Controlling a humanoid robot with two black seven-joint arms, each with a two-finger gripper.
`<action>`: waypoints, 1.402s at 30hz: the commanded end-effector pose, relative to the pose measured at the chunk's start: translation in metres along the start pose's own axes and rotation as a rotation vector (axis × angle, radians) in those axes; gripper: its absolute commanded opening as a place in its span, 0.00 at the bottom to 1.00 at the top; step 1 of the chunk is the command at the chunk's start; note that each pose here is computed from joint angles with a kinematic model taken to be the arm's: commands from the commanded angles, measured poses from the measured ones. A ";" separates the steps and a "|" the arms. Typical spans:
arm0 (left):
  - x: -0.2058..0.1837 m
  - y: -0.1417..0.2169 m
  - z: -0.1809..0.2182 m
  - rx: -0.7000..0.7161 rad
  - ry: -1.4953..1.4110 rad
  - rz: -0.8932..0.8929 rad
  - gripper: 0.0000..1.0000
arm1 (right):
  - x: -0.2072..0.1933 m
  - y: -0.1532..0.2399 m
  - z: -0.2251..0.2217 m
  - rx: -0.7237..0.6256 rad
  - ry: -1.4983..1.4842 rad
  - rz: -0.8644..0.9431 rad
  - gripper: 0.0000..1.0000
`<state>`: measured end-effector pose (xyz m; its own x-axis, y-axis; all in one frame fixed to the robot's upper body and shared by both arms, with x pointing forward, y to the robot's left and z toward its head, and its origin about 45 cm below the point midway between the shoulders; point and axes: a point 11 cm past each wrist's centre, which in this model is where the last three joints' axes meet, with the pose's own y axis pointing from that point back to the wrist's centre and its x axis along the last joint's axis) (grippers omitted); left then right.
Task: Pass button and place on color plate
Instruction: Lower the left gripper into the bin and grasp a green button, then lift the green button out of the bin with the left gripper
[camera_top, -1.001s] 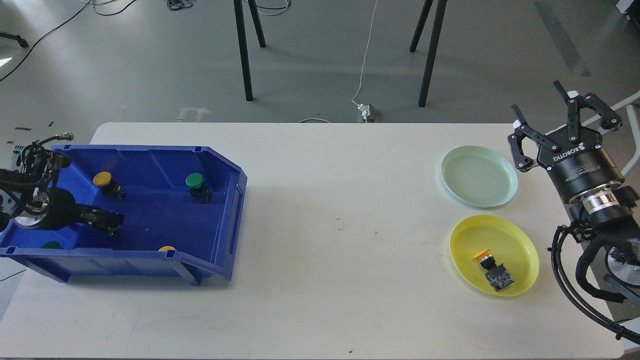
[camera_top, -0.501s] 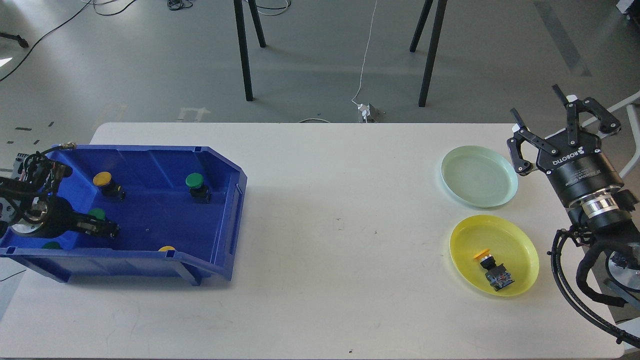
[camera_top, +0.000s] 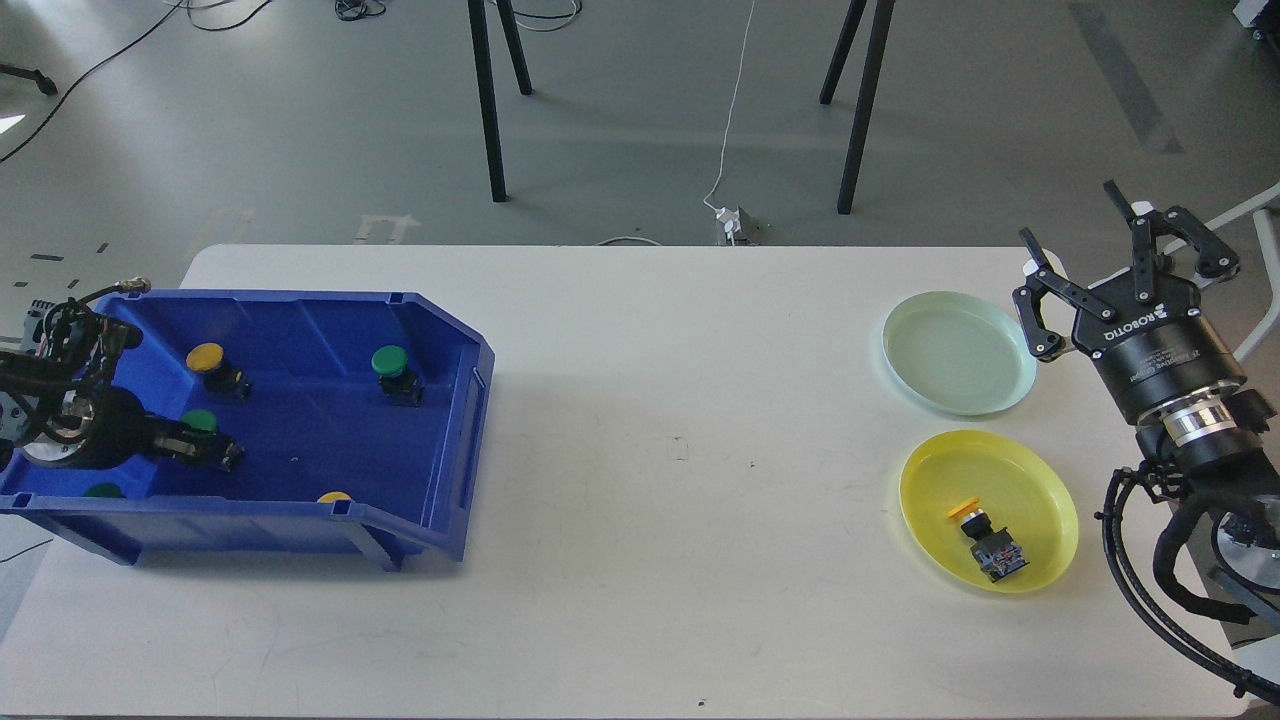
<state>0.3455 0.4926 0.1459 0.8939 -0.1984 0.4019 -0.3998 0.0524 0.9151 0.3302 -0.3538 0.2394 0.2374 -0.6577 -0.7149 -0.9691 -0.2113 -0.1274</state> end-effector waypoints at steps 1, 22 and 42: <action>0.005 -0.001 0.006 -0.016 -0.003 0.009 0.15 | 0.000 0.000 0.000 0.000 -0.001 0.000 0.66; 0.051 0.132 0.068 -0.381 0.076 0.275 0.15 | 0.002 0.001 -0.001 0.001 0.005 0.006 0.68; 0.159 0.116 0.235 -1.188 0.517 0.445 0.14 | -0.069 -0.048 0.058 -0.227 0.589 -0.306 0.97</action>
<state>0.3821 0.2426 0.3217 0.8050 0.3635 0.4688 -0.4636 0.8786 0.1147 0.3539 -0.2885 0.2580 0.4779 -0.8430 -0.2470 -0.8777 -0.4694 -0.0961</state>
